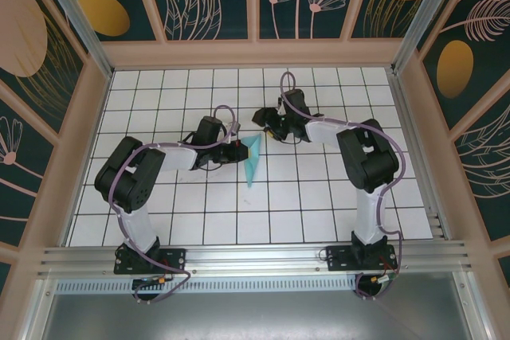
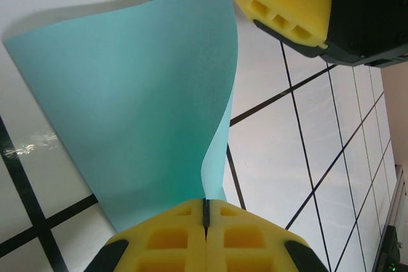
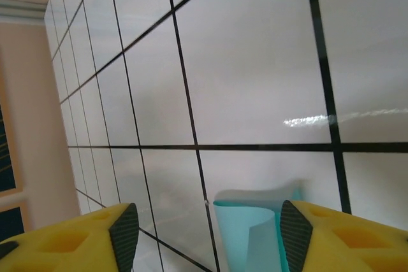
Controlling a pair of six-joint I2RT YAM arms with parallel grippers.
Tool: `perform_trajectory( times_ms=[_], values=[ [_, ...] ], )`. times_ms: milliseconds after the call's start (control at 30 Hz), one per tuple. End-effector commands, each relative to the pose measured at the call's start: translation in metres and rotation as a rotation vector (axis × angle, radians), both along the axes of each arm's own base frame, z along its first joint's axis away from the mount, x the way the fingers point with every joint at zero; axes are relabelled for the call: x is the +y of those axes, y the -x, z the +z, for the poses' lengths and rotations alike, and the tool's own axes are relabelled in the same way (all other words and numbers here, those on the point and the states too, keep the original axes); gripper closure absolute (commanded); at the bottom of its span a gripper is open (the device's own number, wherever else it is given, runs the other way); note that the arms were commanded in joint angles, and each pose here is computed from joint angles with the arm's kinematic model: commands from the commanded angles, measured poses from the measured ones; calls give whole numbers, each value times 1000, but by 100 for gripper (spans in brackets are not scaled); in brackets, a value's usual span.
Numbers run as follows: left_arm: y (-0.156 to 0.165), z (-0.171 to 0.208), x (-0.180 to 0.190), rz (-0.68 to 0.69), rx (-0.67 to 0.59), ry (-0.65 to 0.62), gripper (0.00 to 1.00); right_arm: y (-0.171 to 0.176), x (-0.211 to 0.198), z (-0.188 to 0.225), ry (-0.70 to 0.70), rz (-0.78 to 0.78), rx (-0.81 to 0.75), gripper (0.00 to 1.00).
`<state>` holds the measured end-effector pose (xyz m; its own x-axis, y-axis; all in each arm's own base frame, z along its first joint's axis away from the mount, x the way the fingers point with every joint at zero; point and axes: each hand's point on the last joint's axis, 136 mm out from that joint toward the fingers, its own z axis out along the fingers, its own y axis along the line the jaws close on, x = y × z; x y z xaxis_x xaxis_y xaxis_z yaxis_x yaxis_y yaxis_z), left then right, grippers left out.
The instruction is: Fold a paper plane with a square sheet of paper (fold left side to right side)
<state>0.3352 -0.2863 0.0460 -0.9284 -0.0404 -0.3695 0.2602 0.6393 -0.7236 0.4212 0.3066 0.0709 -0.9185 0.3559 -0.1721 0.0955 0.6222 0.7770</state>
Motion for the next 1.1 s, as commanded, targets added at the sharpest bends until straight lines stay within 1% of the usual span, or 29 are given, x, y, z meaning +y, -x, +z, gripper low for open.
perform_trajectory(
  times_ms=[0,133,367,800,933,1067],
  values=[
    [-2,10,1,-1,-35,17,100,6,3,-15,30,4,51,35],
    [-3,10,1,-2,-37,18,100,6,5,-16,46,9,50,31],
    [-2,8,1,-3,-35,17,100,7,18,-14,47,54,38,32],
    [-1,7,1,-4,-32,17,100,0,14,-4,119,48,-17,32],
    [-2,6,1,-4,-32,17,100,1,17,1,105,63,-25,32],
    [-1,6,1,-4,-31,17,100,4,20,-4,100,74,-10,32]
  ],
)
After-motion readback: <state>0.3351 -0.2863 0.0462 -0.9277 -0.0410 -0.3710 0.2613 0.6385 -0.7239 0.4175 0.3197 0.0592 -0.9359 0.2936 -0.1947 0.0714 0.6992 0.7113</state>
